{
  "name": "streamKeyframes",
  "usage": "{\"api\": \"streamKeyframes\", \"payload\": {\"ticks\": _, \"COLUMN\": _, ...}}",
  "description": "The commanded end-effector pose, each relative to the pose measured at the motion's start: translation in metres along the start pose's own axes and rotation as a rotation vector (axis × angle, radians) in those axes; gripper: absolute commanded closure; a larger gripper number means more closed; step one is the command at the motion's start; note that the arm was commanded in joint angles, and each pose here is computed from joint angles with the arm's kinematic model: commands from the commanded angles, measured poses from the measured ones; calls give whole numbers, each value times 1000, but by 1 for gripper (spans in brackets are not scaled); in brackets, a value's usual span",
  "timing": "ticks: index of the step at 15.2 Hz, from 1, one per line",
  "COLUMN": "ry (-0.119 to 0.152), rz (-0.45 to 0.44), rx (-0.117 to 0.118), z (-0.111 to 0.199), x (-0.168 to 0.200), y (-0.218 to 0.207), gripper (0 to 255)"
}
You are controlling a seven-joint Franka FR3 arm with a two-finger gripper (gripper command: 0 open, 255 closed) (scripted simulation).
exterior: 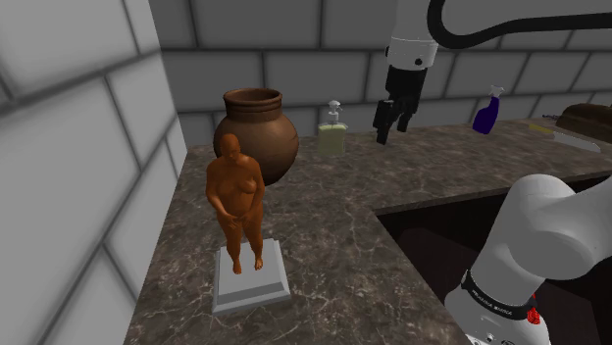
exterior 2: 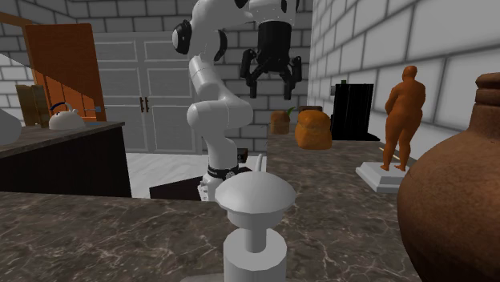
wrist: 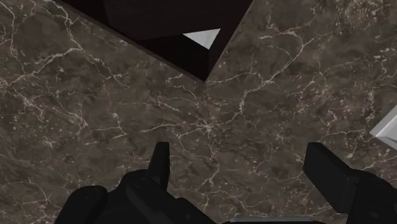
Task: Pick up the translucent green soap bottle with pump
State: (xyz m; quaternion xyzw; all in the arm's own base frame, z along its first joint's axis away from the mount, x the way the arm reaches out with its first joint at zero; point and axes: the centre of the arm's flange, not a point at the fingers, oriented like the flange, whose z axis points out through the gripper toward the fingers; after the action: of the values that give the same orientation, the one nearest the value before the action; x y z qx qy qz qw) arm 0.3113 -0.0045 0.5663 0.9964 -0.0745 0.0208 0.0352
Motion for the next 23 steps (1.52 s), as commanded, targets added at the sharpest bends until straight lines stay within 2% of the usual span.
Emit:
{"api": "streamKeyframes", "payload": {"ticks": 1, "ry": 0, "rz": 0, "rx": 0, "z": 0, "x": 0, "y": 0, "gripper": 0}}
{"api": "streamKeyframes", "payload": {"ticks": 12, "ry": 37, "rz": -186, "rx": 71, "z": 43, "x": 87, "y": 115, "gripper": 0}}
{"api": "streamKeyframes", "payload": {"ticks": 23, "ry": 75, "rz": -372, "rx": 142, "z": 91, "x": 195, "y": 209, "gripper": 0}}
